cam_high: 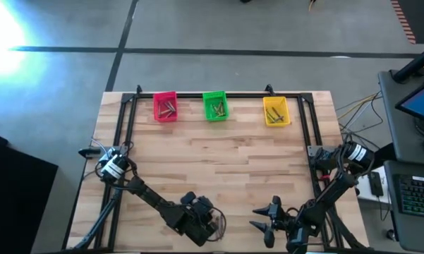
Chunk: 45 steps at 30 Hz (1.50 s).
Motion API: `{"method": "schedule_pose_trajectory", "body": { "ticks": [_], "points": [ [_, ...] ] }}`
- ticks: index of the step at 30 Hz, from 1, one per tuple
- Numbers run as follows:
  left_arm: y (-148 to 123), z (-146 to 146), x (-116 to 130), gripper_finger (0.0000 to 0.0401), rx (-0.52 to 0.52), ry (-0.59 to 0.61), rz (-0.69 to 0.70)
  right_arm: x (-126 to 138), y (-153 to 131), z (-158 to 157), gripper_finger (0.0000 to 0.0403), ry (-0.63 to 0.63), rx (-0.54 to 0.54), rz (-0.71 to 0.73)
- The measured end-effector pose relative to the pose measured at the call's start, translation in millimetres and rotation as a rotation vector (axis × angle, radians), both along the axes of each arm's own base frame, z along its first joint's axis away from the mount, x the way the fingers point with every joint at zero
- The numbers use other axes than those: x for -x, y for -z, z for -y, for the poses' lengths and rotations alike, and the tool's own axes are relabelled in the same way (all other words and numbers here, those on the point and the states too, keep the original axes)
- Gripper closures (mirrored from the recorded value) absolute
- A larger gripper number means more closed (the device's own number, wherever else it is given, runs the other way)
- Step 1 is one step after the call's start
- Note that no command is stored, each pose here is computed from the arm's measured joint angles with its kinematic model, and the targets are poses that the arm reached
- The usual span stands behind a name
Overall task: Sort crayons
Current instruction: Put the blue crayon into the green basket
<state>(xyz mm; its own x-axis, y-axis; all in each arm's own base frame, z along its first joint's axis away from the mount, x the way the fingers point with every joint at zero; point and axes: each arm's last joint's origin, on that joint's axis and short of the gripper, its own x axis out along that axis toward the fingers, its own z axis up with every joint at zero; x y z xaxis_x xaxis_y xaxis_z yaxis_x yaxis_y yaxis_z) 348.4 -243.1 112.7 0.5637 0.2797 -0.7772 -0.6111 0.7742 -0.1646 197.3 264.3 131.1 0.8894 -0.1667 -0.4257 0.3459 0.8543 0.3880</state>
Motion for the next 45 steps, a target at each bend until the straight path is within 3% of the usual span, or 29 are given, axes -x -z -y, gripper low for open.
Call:
{"method": "schedule_pose_trajectory", "body": {
  "ticks": [9,15,22,28,38,45],
  "points": [
    [0.2,0.0,0.1,0.0313,-0.036,0.034,-0.019,0.0,0.0,0.0,0.0188,0.000,0.000,0.000],
    [-11.8,0.4,-0.3,0.0313,-0.242,0.323,-0.150,0.0,0.0,0.0,0.0188,0.000,0.000,0.000],
    [-49.5,3.3,-5.5,0.0313,-0.417,0.573,-0.277,0.0,-0.1,0.0,0.0188,0.000,0.000,0.000],
    [-52.0,13.2,-10.6,0.0317,-0.345,0.926,-0.304,0.2,0.0,0.0,0.0188,-0.002,0.000,-0.001],
    [-28.0,-11.3,-11.7,0.0320,-0.359,0.921,-0.389,0.8,0.0,-0.6,0.0188,-0.006,-0.003,-0.003],
    [-14.2,-24.9,-13.3,0.0325,-0.222,1.008,-0.379,0.8,0.0,-0.5,0.0188,-0.005,-0.002,-0.002]
  ]
}}
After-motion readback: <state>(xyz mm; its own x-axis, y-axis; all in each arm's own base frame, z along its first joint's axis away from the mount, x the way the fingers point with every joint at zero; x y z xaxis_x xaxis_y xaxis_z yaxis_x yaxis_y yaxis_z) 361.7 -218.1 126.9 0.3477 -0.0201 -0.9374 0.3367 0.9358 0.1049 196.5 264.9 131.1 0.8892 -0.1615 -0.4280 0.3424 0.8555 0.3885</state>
